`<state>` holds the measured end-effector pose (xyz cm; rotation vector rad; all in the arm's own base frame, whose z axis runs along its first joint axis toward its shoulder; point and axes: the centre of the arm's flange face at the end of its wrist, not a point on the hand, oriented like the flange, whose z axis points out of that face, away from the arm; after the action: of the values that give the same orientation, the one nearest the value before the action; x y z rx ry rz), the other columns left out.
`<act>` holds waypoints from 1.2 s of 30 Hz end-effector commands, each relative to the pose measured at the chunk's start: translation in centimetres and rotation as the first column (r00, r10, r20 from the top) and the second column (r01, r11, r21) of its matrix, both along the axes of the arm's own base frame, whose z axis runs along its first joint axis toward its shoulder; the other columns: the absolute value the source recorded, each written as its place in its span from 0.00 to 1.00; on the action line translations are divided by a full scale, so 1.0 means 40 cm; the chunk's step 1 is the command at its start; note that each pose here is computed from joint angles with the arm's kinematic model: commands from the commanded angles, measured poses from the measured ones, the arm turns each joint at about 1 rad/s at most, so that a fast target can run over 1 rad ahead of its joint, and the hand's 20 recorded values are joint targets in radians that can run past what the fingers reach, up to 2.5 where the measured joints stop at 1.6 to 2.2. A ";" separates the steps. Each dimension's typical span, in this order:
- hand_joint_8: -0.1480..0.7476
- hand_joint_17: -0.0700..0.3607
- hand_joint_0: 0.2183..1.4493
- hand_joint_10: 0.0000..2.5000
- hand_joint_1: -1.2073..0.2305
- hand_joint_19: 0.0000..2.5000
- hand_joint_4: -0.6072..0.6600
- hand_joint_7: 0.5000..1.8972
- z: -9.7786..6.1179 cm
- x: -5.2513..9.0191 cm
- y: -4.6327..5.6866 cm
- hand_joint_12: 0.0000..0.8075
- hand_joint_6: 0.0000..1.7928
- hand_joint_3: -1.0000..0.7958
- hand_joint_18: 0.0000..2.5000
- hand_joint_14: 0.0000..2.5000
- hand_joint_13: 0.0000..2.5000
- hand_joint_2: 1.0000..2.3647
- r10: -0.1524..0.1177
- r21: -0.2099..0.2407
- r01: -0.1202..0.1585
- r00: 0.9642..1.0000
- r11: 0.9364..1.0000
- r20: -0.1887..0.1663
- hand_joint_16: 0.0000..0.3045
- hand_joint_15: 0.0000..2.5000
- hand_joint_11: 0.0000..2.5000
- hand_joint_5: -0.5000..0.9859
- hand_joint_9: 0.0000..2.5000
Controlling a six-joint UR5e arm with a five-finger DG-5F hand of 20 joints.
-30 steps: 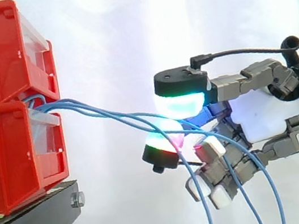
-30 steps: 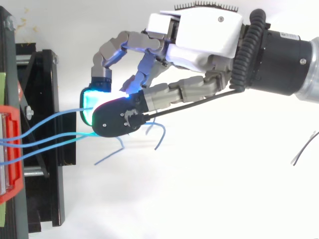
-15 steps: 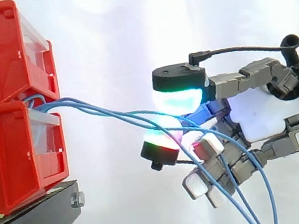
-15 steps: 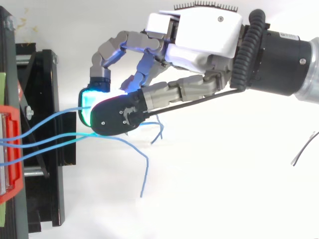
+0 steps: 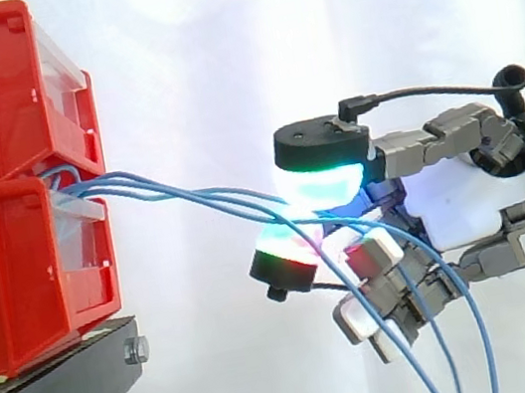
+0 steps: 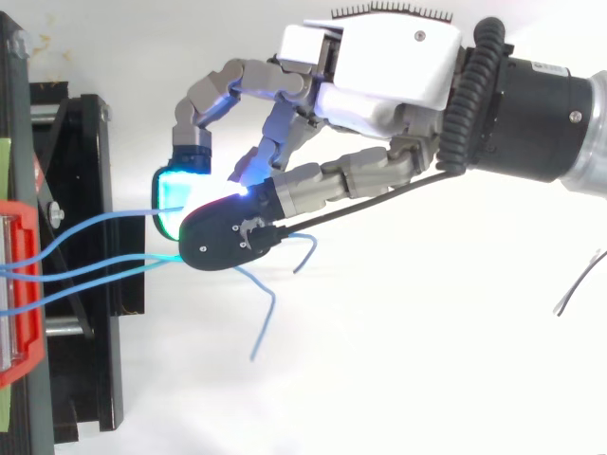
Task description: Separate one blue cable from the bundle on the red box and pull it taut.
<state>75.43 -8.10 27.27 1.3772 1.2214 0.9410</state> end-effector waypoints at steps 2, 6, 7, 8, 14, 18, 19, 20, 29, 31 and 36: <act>0.50 0.46 0.31 0.01 0.31 0.25 0.49 0.38 -0.009 -0.002 0.001 0.48 0.50 0.48 0.34 0.01 0.40 0.01 0.004 0.000 -0.004 1.000 1.000 -0.005 0.19 0.25 0.28 0.32 0.54; 0.51 0.47 0.31 0.01 0.33 0.26 0.49 0.39 -0.061 -0.019 0.005 0.49 0.50 0.47 0.33 0.01 0.40 0.01 0.024 0.027 -0.023 1.000 0.999 -0.011 0.19 0.25 0.28 0.33 0.54; 0.51 0.47 0.31 0.01 0.33 0.26 0.49 0.39 -0.078 -0.023 0.007 0.49 0.50 0.47 0.33 0.01 0.40 0.01 0.031 0.048 -0.031 1.000 0.998 -0.001 0.19 0.25 0.27 0.33 0.54; 0.52 0.47 0.31 0.01 0.33 0.26 0.49 0.39 -0.097 -0.026 0.010 0.49 0.50 0.47 0.33 0.01 0.40 0.01 0.040 0.076 -0.041 0.999 0.996 0.013 0.19 0.25 0.28 0.33 0.54; 0.52 0.45 0.31 0.01 0.34 0.22 0.47 0.36 -0.097 -0.031 0.007 0.47 0.50 0.46 0.30 0.01 0.34 0.01 0.038 0.140 -0.044 0.998 0.989 0.040 0.18 0.17 0.17 0.32 0.44; 0.52 0.44 0.31 0.00 0.34 0.20 0.47 0.35 -0.071 -0.040 0.006 0.45 0.50 0.45 0.28 0.00 0.32 0.01 0.039 0.139 -0.043 0.999 0.989 0.037 0.17 0.13 0.11 0.32 0.38; 0.51 0.44 0.31 0.00 0.35 0.20 0.47 0.35 -0.063 -0.043 0.003 0.45 0.50 0.45 0.28 0.00 0.31 0.01 0.036 0.138 -0.040 0.999 0.990 0.034 0.17 0.12 0.10 0.32 0.37; 0.51 0.44 0.31 0.00 0.35 0.20 0.47 0.35 -0.059 -0.046 0.003 0.45 0.50 0.45 0.28 0.00 0.31 0.01 0.036 0.136 -0.039 0.999 0.990 0.028 0.17 0.12 0.10 0.32 0.37; 0.48 0.42 0.31 0.00 0.35 0.15 0.46 0.32 -0.068 -0.056 -0.001 0.43 0.50 0.45 0.22 0.00 0.25 0.01 0.039 0.120 -0.038 0.999 0.992 -0.009 0.16 0.07 0.06 0.32 0.31; 0.48 0.41 0.31 0.00 0.35 0.15 0.46 0.32 -0.067 -0.055 -0.003 0.43 0.50 0.45 0.21 0.00 0.25 0.01 0.041 0.102 -0.040 0.999 0.994 -0.007 0.16 0.07 0.05 0.32 0.30; 0.47 0.41 0.31 0.00 0.35 0.15 0.46 0.32 -0.069 -0.054 0.002 0.43 0.50 0.44 0.19 0.00 0.24 0.01 0.048 0.082 -0.047 0.999 0.996 -0.011 0.16 0.08 0.05 0.32 0.29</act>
<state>73.23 -8.13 24.55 1.4363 1.2343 1.0332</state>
